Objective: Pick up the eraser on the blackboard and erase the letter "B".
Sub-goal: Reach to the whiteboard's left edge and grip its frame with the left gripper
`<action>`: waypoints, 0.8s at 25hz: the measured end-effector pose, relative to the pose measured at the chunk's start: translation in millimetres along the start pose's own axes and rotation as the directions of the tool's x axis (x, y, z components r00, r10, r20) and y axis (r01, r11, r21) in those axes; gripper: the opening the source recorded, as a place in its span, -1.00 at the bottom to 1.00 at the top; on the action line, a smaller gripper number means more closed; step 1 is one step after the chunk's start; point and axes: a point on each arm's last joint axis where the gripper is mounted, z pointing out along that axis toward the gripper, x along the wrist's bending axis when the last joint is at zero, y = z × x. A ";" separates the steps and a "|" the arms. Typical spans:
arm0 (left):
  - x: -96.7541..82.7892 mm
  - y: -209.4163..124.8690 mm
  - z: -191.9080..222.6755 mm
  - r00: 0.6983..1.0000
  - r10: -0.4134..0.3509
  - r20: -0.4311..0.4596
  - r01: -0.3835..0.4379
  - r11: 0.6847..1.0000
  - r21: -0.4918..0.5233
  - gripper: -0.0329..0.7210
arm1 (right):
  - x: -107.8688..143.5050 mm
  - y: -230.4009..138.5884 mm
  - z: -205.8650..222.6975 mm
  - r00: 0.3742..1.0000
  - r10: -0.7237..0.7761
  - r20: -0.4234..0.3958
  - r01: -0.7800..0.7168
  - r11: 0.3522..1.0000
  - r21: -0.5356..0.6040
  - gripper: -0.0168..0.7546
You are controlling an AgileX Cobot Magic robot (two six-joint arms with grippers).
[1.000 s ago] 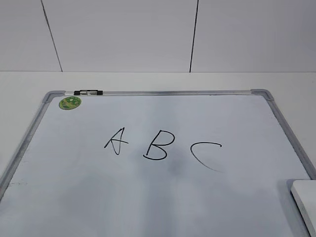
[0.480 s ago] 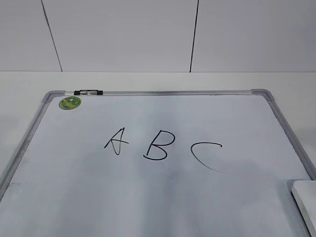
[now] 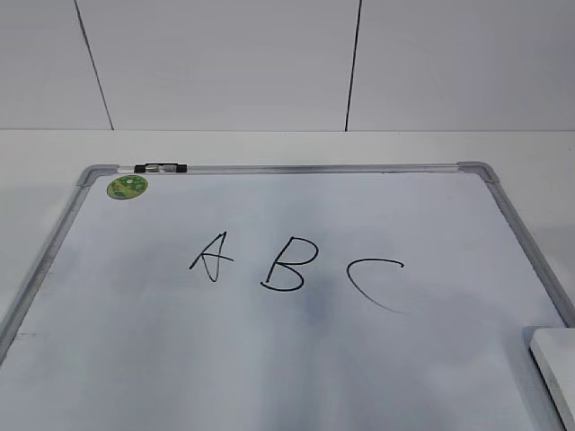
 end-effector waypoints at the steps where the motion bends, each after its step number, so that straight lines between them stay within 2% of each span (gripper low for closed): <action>1: 1.7 5.7 6.5 1.000 -0.005 -0.001 0.005 1.000 0.018 0.23 | -0.1 1.8 3.0 1.000 0.000 -0.001 0.000 1.000 0.018 0.61; 6: 9.0 28.7 32.4 1.000 -0.008 -0.009 0.009 0.997 0.080 0.23 | -0.2 10.0 13.2 1.000 -0.003 -0.005 0.003 0.999 0.046 0.76; 12: 14.8 47.2 53.2 1.000 -0.017 -0.015 0.018 0.993 0.116 0.23 | 2.1 16.4 17.5 0.999 0.026 -0.031 -0.026 1.000 -0.003 0.78; 15: 17.1 52.6 62.2 1.000 -0.024 -0.016 0.026 0.990 0.138 0.23 | 3.4 14.0 23.5 0.998 0.041 -0.042 -0.040 0.999 0.027 0.78; 20: 21.4 61.0 76.9 0.999 -0.034 -0.019 0.036 0.985 0.171 0.23 | 1.0 14.0 28.9 1.000 0.025 -0.016 -0.024 0.999 0.047 0.78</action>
